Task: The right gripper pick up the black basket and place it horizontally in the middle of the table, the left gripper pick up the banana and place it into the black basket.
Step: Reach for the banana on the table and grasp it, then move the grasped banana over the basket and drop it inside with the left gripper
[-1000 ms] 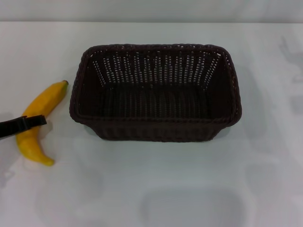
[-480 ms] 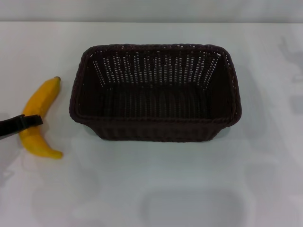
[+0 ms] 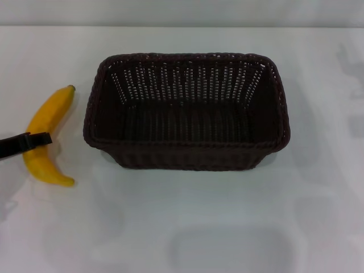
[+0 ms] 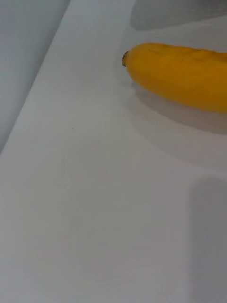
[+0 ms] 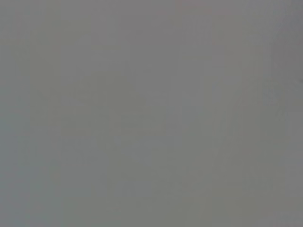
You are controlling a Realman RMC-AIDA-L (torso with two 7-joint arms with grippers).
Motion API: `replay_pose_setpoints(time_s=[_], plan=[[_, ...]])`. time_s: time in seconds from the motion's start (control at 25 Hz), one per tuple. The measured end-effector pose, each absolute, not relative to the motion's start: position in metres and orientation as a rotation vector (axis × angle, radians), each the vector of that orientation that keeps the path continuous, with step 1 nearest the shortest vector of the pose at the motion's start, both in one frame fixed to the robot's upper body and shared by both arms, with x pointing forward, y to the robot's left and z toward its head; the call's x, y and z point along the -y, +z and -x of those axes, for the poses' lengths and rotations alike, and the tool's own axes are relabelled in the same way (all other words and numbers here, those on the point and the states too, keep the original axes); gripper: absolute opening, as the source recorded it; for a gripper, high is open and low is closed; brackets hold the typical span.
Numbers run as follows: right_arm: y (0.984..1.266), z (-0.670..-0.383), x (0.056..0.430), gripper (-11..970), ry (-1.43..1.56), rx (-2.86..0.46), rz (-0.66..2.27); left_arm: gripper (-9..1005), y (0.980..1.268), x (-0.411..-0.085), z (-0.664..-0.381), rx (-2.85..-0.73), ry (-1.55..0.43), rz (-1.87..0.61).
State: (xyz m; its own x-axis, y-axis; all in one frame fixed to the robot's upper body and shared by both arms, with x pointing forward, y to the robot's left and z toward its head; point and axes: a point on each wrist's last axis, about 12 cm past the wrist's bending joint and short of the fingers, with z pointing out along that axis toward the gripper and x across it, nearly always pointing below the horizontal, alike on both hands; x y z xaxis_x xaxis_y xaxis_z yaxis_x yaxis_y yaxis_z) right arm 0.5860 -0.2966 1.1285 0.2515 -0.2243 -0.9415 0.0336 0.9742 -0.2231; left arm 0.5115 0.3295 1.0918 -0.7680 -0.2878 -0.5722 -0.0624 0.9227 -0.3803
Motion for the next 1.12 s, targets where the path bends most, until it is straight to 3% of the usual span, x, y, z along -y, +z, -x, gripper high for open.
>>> replay_pose_setpoints(time_s=[0.44, 0.76, 0.92, 1.12], plan=[[1.128, -0.586, 0.297, 692, -0.179, -1.306, 0.169, 530, 1.109, -0.338, -0.518, -2.349, -0.437, 0.258], [1.127, -0.585, 0.299, 692, -0.183, -1.309, 0.166, 540, 1.170, -0.341, -0.537, -2.154, -0.354, 0.123], [1.127, -0.584, 0.299, 692, -0.183, -1.311, 0.165, 548, 1.199, -0.326, -0.552, -2.052, -0.361, -0.002], [1.126, -0.583, 0.299, 692, -0.182, -1.311, 0.164, 556, 1.216, -0.305, -0.561, -1.949, -0.440, -0.161]])
